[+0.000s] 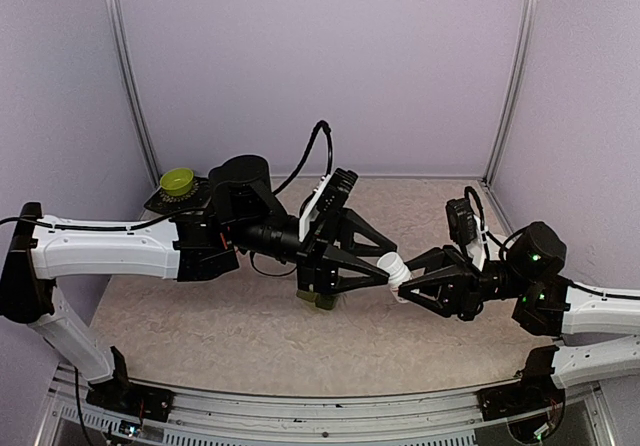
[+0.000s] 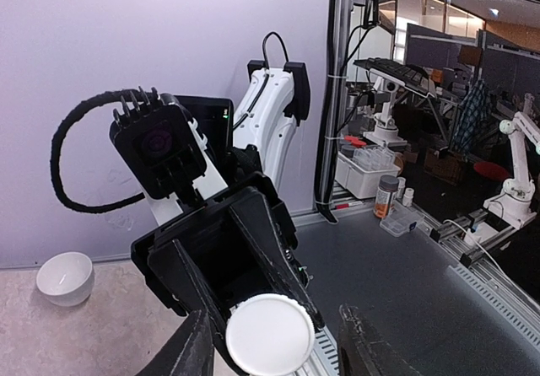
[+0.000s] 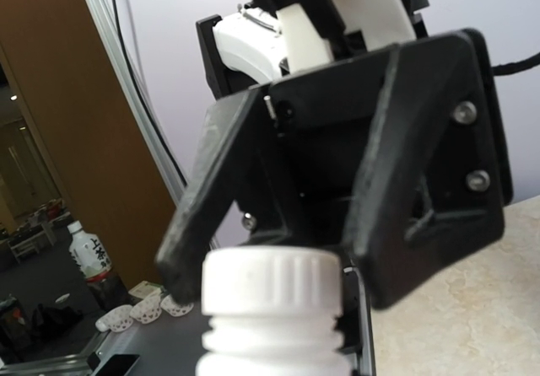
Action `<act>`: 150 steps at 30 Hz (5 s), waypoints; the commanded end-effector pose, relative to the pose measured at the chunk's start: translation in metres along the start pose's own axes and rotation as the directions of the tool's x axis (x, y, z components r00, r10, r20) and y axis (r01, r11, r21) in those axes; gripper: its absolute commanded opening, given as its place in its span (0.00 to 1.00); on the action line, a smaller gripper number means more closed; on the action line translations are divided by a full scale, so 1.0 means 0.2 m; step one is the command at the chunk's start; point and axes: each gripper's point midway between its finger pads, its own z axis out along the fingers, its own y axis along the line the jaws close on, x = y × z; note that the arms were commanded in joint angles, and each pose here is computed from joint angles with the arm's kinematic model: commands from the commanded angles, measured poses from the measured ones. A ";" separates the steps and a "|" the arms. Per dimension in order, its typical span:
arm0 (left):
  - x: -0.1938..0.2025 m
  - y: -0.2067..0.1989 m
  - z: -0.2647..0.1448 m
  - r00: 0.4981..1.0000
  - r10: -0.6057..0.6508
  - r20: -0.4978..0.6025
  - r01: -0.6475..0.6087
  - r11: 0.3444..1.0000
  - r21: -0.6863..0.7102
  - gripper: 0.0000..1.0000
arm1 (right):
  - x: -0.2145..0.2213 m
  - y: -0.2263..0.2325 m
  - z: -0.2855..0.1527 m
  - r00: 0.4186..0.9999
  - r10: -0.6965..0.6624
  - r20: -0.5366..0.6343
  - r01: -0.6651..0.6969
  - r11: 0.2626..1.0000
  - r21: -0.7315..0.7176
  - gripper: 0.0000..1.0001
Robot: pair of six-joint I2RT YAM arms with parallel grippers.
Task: Sort the pills into containers
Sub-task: Unscrew the lid of the pill bottle from the pill bottle, then place the lid of the pill bottle at the center of the board.
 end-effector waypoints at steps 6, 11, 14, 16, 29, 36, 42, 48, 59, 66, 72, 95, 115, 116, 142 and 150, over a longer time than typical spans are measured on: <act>-0.04 -0.02 -0.01 1.000 0.020 0.021 -0.020 1.000 0.006 0.44 | 0.01 0.00 -0.01 1.000 -0.012 0.005 0.012 1.000 0.002 0.00; -0.02 -0.02 0.00 1.000 0.010 0.013 -0.010 1.000 0.012 0.43 | 0.01 0.00 -0.01 1.000 -0.012 0.006 0.012 1.000 0.002 0.00; -0.02 -0.01 0.00 1.000 0.008 0.011 -0.008 1.000 0.012 0.43 | 0.01 0.00 -0.01 1.000 -0.012 0.006 0.012 1.000 0.000 0.00; -0.02 -0.01 0.00 1.000 0.007 0.010 -0.007 1.000 0.012 0.42 | 0.00 0.00 -0.01 1.000 -0.014 0.008 0.014 1.000 0.001 0.00; -0.05 0.00 0.00 1.000 -0.009 0.022 0.009 1.000 -0.021 0.26 | 0.01 -0.02 -0.02 1.000 -0.021 0.003 0.020 0.999 0.032 0.00; -0.05 0.06 0.02 0.997 -0.073 0.030 0.077 0.987 -0.140 0.25 | 0.00 -0.07 -0.03 0.998 -0.057 -0.008 0.057 0.991 0.117 0.00; -0.05 0.16 -0.02 0.982 -0.171 0.077 0.186 0.944 -0.272 0.25 | 0.03 -0.19 -0.07 0.991 -0.111 -0.079 0.128 0.958 0.258 0.00; -0.05 0.23 -0.04 0.971 -0.221 0.090 0.238 0.911 -0.338 0.25 | 0.08 -0.23 -0.10 0.985 -0.126 -0.120 0.156 0.942 0.296 0.00; -0.07 0.34 -0.09 0.913 -0.366 0.181 0.407 0.790 -0.458 0.25 | 0.08 -0.34 -0.21 0.959 -0.257 -0.122 0.284 0.850 0.444 0.00; -0.09 0.40 -0.17 0.906 -0.363 0.218 0.420 0.713 -0.561 0.25 | 0.11 -0.40 -0.22 0.948 -0.278 -0.154 0.318 0.820 0.476 0.00; 0.10 0.49 -0.37 0.915 -0.365 0.169 0.360 0.553 -0.752 0.25 | 0.13 -0.40 -0.26 0.926 -0.359 -0.118 0.368 0.790 0.490 0.00; 0.89 0.52 -1.11 0.842 -0.523 0.129 0.236 0.144 -0.961 0.25 | 0.31 -0.57 -0.15 0.906 -0.375 -0.194 0.422 0.789 0.446 0.00; 1.30 0.68 -1.34 0.809 -0.577 0.115 0.143 0.003 -0.990 0.25 | 0.60 -0.84 0.05 0.876 -0.256 -0.409 0.415 0.833 0.366 0.00; 1.32 0.69 -1.33 0.807 -0.580 0.115 0.142 0.000 -0.990 0.25 | 0.60 -0.84 0.05 0.876 -0.254 -0.410 0.411 0.837 0.361 0.00; 1.41 0.72 -1.31 0.781 -0.617 0.103 0.130 0.000 -0.991 0.62 | 0.67 -0.84 -0.03 0.888 -0.203 -0.414 0.369 0.850 0.375 0.00; 1.24 0.83 -1.26 0.806 -0.590 0.049 0.087 0.035 -0.996 0.73 | 0.70 -0.83 -0.04 0.894 -0.168 -0.415 0.337 0.863 0.377 0.00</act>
